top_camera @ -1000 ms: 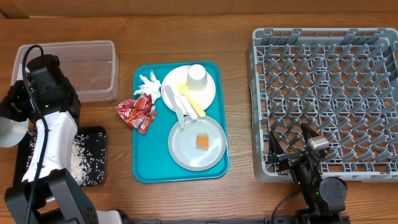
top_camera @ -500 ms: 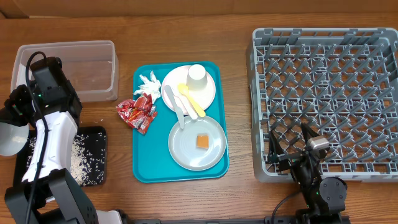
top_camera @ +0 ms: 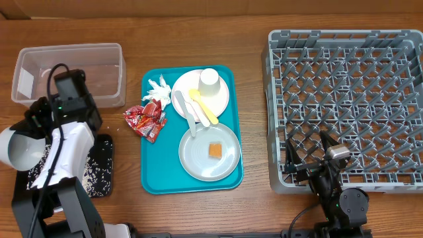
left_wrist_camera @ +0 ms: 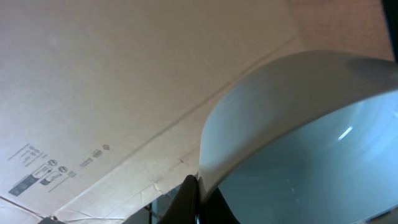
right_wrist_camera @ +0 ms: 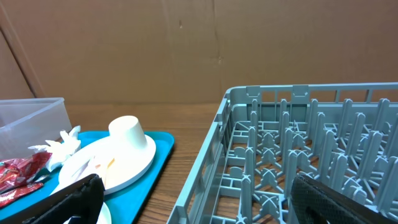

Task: Sort waste into correct bins and load items into the dishwasher rack
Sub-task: 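Keep the bowl inverted and shake it with the left gripper over the tray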

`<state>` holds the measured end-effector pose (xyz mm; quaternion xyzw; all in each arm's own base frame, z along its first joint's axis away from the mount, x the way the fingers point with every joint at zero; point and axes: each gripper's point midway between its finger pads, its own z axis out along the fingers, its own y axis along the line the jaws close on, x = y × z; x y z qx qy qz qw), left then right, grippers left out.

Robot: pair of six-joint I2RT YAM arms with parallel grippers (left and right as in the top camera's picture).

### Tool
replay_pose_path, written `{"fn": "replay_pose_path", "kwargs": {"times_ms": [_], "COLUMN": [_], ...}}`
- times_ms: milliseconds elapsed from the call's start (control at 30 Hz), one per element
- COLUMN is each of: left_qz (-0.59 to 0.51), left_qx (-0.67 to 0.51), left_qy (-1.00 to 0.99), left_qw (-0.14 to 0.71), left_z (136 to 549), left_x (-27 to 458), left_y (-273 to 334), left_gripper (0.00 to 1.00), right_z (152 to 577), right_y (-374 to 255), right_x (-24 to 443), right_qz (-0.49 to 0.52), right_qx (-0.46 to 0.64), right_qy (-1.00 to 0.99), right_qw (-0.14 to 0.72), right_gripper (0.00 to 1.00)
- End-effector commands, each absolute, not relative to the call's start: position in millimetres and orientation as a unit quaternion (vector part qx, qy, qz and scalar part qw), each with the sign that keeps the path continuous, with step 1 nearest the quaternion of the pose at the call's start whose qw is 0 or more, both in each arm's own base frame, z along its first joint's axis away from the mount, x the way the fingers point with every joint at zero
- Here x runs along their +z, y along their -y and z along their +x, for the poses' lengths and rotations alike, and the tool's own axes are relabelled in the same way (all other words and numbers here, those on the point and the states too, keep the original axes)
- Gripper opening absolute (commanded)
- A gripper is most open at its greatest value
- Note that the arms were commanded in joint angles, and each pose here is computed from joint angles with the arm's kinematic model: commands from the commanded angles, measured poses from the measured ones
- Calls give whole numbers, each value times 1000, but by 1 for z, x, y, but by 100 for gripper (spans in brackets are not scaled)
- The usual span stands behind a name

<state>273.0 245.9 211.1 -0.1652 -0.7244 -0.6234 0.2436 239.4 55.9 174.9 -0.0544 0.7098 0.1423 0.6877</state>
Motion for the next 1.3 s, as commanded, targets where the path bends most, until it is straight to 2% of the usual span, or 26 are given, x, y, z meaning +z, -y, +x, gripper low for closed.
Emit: {"fn": "replay_pose_path", "kwargs": {"times_ms": [0,167,300,433,533,667,733,833,933,1067,1267], "left_qz": [-143,-152,-146,-201,-145,-220,-160,-221,-164,-149,-76], "left_qx": [-635,-633,-635,-615,-638,-610,-638,-618,-641,-645,-665], "left_qy": [725,715,723,712,724,713,725,712,725,728,738], "left_qw": [225,255,231,272,217,267,204,249,192,178,82], "left_z": [275,269,273,269,275,275,284,284,291,292,307], "left_x": [213,216,211,201,205,197,204,200,206,207,216], "left_y": [-243,-242,-241,-235,-235,-231,-230,-226,-228,-228,-228], "left_gripper": [4,4,4,4,4,4,4,4,4,4,4], "right_z": [240,240,240,240,240,240,240,240,240,240,240], "right_y": [-55,-55,-55,-55,-55,-55,-55,-55,-55,-55,-55], "right_x": [173,173,173,173,173,173,173,173,173,173,173], "right_qz": [-53,-53,-53,-53,-53,-53,-53,-53,-53,-53,-53], "right_qx": [138,138,138,138,138,138,138,138,138,138,138], "right_qy": [-708,-708,-708,-708,-708,-708,-708,-708,-708,-708,-708], "right_qw": [690,690,690,690,690,690,690,690,690,690,690], "right_gripper": [100,100,100,100,100,100,100,100,100,100,100]}}
